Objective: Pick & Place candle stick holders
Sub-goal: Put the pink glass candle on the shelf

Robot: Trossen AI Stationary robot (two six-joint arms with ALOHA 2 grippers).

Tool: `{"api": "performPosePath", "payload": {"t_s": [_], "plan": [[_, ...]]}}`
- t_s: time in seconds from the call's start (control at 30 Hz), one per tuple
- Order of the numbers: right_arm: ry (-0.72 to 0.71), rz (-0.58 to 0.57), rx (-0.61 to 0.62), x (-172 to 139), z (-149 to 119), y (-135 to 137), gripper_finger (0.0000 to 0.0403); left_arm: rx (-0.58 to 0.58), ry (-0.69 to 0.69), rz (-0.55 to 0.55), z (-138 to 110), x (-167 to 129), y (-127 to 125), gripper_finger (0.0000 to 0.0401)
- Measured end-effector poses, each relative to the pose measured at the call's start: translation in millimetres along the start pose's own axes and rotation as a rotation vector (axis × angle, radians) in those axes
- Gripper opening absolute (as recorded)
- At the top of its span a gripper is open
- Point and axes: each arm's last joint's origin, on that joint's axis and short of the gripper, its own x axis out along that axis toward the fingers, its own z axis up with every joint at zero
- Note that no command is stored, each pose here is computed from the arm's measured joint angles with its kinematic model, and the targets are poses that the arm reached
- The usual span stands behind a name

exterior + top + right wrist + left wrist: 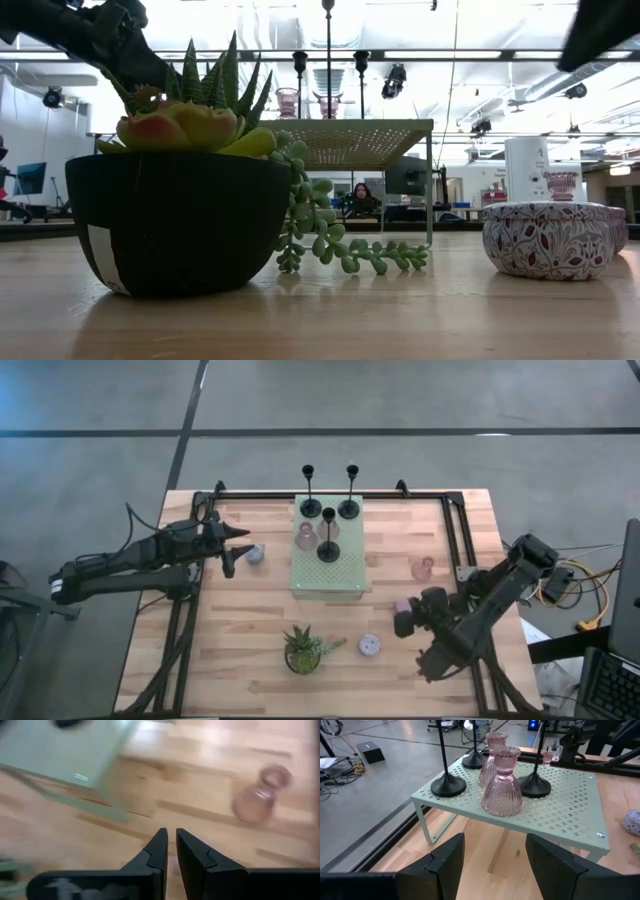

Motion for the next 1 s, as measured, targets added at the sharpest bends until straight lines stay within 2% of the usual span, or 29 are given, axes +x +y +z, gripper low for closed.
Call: {"api": "performPosePath", "payload": {"t_s": [0.13,0.23,0.43,0.63,1.0], "plan": [[0.025,-0.143,-0.021,19,-9,-3,0.0034,0.000,0.003,-0.001,0,0,0,0.0216],[-0.006,-0.207,-0.044,36,-14,-6,0.0034,0.001,0.006,0.000,-1,0,0,0.0216],[-0.052,-0.304,-0.048,62,-8,-19,0.0034,0.001,0.007,0.000,-1,0,0,0.0216],[-0.125,-0.246,-0.034,73,-3,-29,0.0034,0.001,0.008,0.000,-1,0,0,0.0216],[-0.176,-0.164,-0.021,89,-14,-37,0.0034,0.001,0.008,0.000,-1,0,0,0.0216]]}}
